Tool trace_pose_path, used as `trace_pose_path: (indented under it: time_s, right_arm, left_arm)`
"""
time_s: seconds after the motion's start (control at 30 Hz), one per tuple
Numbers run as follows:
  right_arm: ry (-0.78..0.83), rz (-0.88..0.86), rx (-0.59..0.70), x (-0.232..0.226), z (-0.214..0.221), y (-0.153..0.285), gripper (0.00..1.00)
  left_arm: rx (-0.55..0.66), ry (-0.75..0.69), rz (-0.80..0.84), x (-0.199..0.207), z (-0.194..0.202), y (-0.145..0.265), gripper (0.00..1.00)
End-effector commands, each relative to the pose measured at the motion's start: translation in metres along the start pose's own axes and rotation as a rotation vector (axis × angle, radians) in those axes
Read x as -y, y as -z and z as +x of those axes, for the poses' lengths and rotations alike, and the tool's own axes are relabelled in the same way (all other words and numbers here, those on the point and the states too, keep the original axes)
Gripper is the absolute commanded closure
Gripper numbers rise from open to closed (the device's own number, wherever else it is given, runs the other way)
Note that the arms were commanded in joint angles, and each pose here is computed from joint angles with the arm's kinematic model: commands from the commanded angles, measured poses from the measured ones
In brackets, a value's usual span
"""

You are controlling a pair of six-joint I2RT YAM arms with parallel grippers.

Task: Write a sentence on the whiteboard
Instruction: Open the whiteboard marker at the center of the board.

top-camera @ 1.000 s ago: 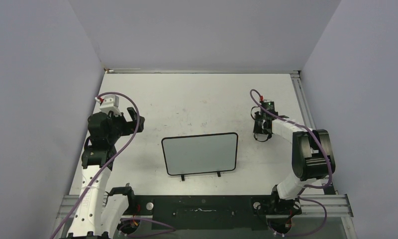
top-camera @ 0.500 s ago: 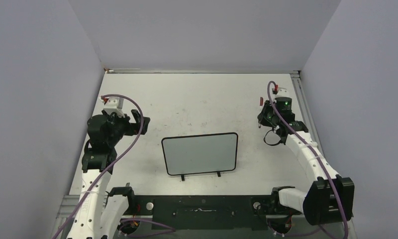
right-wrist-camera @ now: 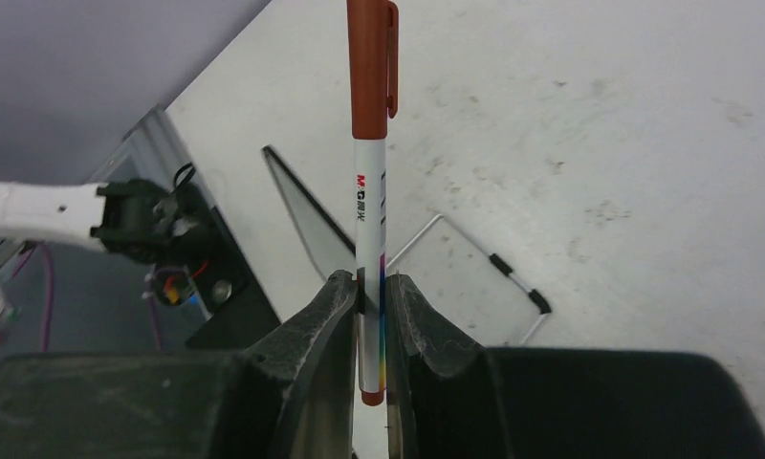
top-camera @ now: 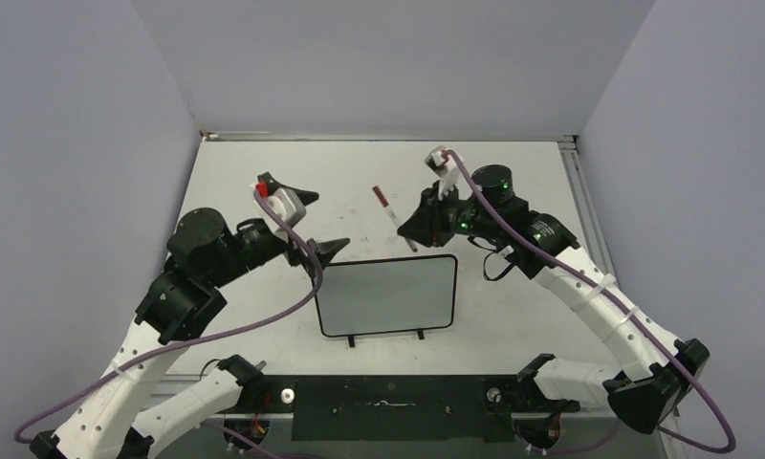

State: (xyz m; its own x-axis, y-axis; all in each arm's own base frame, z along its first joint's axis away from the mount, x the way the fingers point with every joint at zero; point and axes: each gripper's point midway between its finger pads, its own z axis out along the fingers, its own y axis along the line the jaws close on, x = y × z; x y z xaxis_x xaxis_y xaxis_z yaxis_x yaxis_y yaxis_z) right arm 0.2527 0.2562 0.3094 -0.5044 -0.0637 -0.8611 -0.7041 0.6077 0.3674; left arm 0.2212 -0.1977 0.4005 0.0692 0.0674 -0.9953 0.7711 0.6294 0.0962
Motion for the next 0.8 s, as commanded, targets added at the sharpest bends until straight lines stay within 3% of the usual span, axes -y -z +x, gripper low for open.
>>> trace_pose_path:
  time_s: [0.0, 0.3, 0.5, 0.77]
  right_arm:
    - [0.027, -0.178, -0.166, -0.054, 0.029, -0.01, 0.95]
    - [0.016, -0.343, -0.376, -0.104, 0.066, -0.005, 0.95]
    - [-0.014, -0.375, -0.51, -0.109, 0.095, 0.001, 0.95]
    - [-0.057, -0.444, -0.671, -0.129, 0.136, 0.015, 0.95]
  left_arm:
    - [-0.04, -0.165, 0.057, 0.025, 0.017, 0.015, 0.01]
    - [-0.088, -0.192, 0.233, 0.065, 0.028, 0.043, 0.0]
    - [-0.212, -0.159, 0.362, 0.089, 0.069, 0.053, 0.06]
    - [-0.176, -0.146, 0.46, 0.114, 0.08, 0.063, 0.07]
